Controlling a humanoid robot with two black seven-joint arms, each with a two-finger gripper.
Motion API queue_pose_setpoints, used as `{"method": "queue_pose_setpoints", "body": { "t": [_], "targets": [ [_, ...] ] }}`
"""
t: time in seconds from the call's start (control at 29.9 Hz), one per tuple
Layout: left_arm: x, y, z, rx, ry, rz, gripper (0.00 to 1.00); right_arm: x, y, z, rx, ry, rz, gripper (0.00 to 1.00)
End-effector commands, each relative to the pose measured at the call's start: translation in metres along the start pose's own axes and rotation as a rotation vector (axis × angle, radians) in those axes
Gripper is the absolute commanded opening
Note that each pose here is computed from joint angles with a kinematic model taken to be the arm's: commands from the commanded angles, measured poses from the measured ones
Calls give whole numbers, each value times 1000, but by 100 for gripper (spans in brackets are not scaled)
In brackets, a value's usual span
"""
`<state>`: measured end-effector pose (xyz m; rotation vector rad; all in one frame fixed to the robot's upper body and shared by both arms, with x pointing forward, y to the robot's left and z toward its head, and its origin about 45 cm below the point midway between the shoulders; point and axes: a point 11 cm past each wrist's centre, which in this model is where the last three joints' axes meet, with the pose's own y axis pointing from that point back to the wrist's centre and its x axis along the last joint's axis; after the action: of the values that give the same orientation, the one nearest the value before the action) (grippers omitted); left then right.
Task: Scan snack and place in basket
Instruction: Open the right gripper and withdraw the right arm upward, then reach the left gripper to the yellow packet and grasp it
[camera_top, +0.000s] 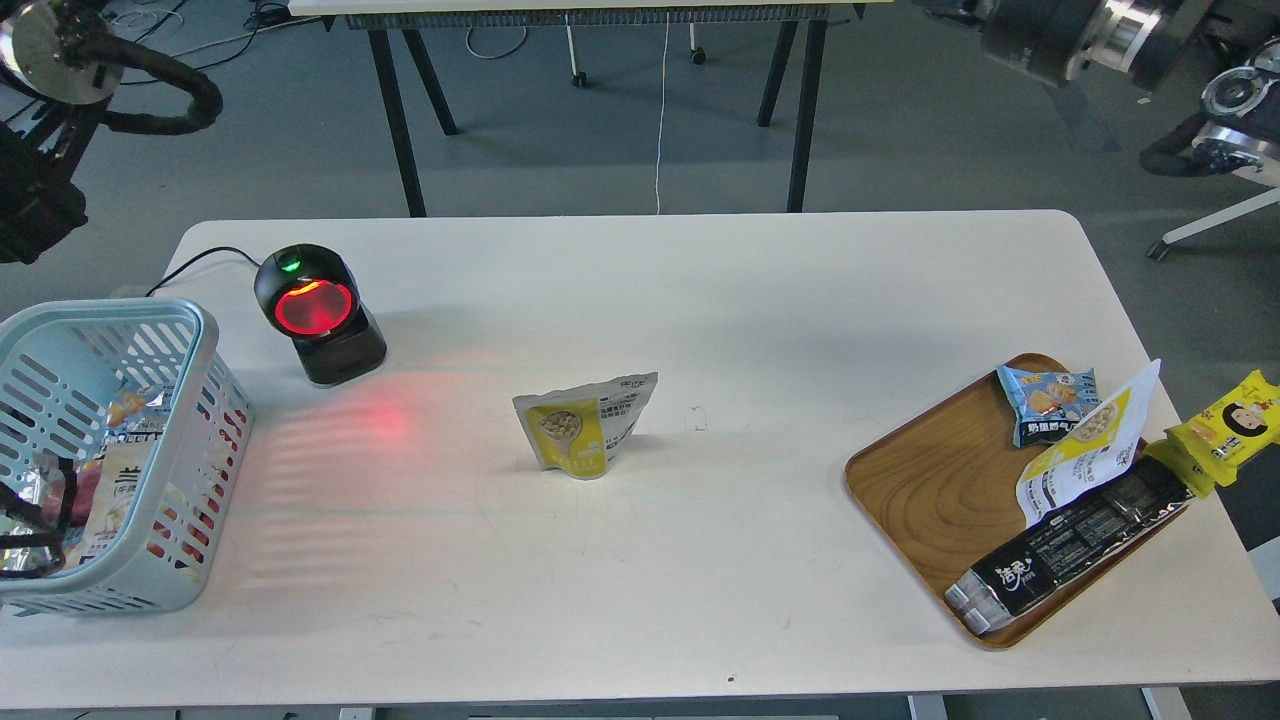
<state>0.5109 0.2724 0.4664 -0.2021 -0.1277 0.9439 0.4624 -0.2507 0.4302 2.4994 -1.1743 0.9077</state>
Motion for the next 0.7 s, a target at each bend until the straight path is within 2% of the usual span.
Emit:
{"method": "queue_pose_setpoints", "body": {
  "t": [0.0, 0.13, 0.2, 0.43, 0.67],
  "targets": [
    [-41, -2, 11, 43, -195, -165, 94, 20, 12, 23, -6, -213, 135, 99],
    [-88, 2, 6, 101, -462, -348, 85, 32, 29, 58, 7, -515, 290, 99],
    [-113, 6, 3, 121, -611, -441, 85, 39, 43, 79, 27, -668, 398, 99],
    [-179, 24, -24, 150, -1010, -703, 85, 18, 73, 136, 108, -1044, 596, 99],
    [-212, 65, -111, 260, -1403, -977, 85, -43, 79, 178, 137, -1280, 665, 99]
  ]
}}
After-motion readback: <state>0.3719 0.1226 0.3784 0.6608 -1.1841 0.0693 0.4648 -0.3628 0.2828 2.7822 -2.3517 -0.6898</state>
